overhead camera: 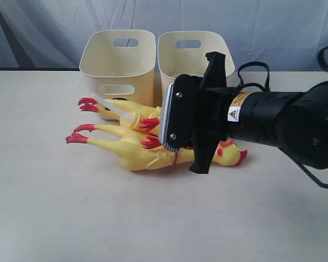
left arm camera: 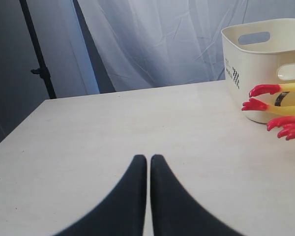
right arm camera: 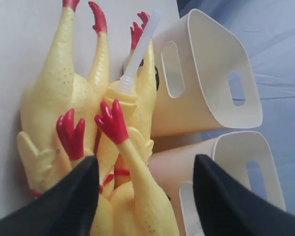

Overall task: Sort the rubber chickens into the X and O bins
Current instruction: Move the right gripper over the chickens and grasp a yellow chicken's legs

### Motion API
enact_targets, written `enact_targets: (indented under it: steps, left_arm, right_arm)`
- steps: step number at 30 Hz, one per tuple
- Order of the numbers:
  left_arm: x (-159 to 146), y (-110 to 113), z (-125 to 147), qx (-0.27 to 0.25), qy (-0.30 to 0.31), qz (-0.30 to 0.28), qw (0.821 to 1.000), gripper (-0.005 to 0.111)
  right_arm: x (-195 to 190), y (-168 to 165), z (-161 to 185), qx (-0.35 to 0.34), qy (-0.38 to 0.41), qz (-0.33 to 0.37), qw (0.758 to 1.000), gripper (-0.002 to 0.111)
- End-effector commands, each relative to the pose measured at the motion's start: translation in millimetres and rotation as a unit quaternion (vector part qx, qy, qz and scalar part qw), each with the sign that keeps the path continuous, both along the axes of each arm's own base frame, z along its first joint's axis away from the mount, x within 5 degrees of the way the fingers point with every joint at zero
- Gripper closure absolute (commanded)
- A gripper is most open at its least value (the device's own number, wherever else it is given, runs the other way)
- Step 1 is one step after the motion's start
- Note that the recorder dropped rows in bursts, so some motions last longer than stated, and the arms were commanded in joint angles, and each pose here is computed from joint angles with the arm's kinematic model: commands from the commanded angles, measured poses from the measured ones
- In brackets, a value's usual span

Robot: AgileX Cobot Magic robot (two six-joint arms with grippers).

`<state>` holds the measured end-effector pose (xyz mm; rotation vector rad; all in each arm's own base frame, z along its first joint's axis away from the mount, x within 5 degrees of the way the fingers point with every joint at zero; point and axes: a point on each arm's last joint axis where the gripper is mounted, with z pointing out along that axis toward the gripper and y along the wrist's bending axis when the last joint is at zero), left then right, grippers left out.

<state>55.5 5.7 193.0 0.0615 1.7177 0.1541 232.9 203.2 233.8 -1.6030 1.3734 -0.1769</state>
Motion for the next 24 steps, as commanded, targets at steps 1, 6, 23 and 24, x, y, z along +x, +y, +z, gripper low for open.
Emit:
enact_targets:
  steps: [1, 6, 23, 24]
  left_arm:
    - [0, 0, 0, -0.001, -0.003, 0.001, 1.000, 0.103]
    - [0, 0, 0, -0.001, -0.003, 0.001, 1.000, 0.103]
    - [0, 0, 0, -0.001, -0.003, 0.001, 1.000, 0.103]
    - [0, 0, 0, -0.001, -0.003, 0.001, 1.000, 0.103]
  right_arm:
    - [11, 12, -13, -0.013, -0.026, 0.021, 0.999, 0.053]
    - [28, 26, -30, -0.027, -0.012, 0.023, 0.999, 0.053]
    - [44, 38, -47, -0.090, 0.015, 0.042, 0.995, 0.053]
    - [46, 37, -46, -0.089, 0.015, 0.039, 0.995, 0.053]
